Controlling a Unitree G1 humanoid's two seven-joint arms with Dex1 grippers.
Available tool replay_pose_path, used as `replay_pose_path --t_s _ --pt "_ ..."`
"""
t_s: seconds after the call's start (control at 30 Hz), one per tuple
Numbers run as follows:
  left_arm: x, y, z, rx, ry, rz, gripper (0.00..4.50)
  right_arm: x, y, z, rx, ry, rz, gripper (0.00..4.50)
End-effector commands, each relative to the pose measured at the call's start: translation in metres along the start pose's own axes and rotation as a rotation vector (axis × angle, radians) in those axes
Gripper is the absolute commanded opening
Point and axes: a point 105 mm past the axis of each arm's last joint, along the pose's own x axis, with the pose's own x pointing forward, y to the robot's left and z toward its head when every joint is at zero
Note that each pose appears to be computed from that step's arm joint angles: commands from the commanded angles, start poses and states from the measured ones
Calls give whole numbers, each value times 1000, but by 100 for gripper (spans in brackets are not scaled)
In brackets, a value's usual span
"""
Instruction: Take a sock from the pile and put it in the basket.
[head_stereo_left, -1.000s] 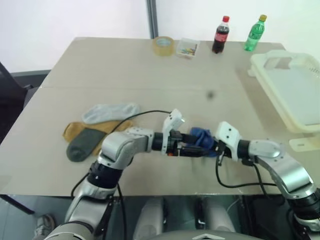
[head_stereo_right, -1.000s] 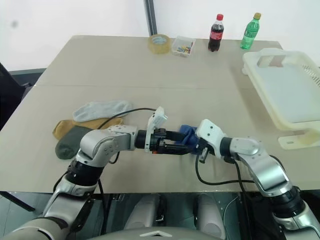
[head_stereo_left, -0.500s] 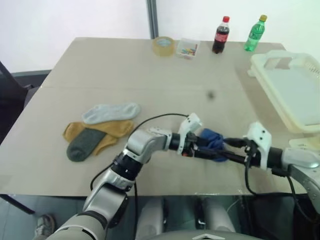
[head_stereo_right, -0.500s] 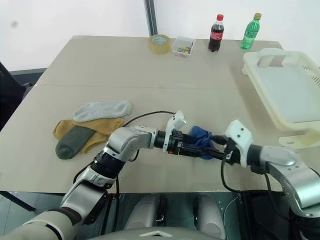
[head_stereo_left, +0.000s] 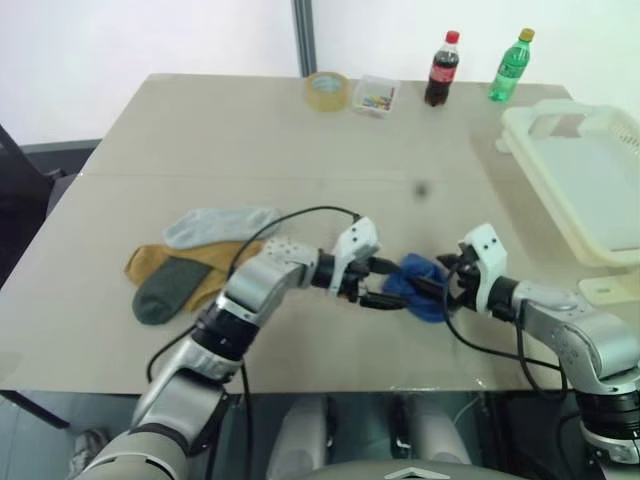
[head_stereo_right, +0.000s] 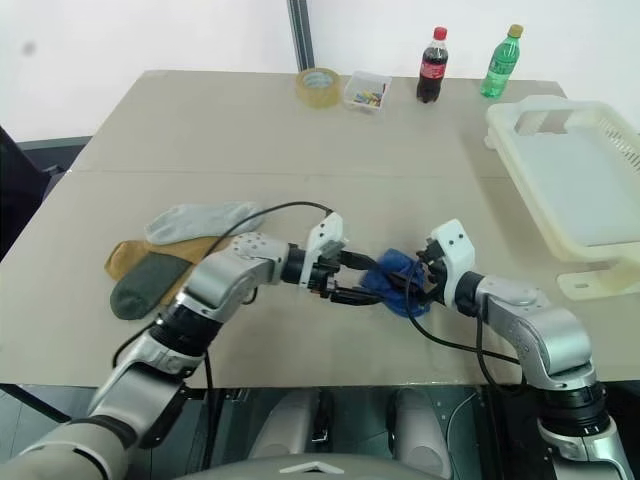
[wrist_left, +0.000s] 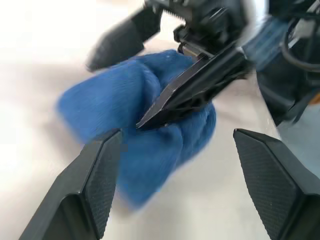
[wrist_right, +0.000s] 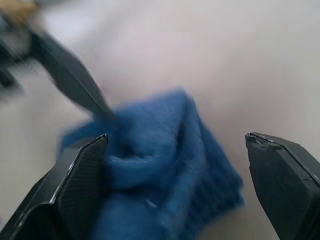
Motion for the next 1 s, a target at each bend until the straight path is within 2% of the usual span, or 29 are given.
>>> replay_pose_path --t_s 0.03,0.2,0.23,0.27,0.3,0.37,0.4,0.43,0.47,0.5,0.53,0.6,0.73,0.9,1.0 --pt "-14 -3 6 112 14 34 377 2 9 -15 -61 75 51 447" --pt "-19 1 0 130 24 99 377 9 19 -36 -170 167 126 447" --pt "-19 1 1 130 17 105 377 10 20 -38 -184 173 135 397" --pt "-19 0 2 131 12 108 377 10 23 -40 -199 179 159 384" --pt "-19 0 3 139 8 114 377 10 26 -41 -211 179 177 341" --pt "-19 1 5 150 -6 130 377 10 28 -38 -217 164 193 285" --pt "-19 2 7 154 -14 136 377 10 29 -36 -217 153 198 226" --pt "-20 1 8 158 -23 137 377 9 29 -34 -217 144 202 187" --pt "-20 1 10 166 -37 144 377 9 27 -30 -209 125 192 123" --pt "-20 2 13 182 -52 161 377 9 24 -26 -194 104 175 109" --pt "-20 4 17 199 -76 185 377 9 20 -19 -178 64 152 54" --pt "-21 6 24 225 -124 225 377 8 8 1 -125 -38 92 27" --pt "-21 9 40 247 -235 268 377 -3 -30 57 -18 -281 -83 23" --pt "-15 21 74 233 -380 325 377 -37 -104 142 84 -573 -379 23" --pt "-12 29 97 230 -459 375 377 -63 -154 182 159 -677 -585 23"
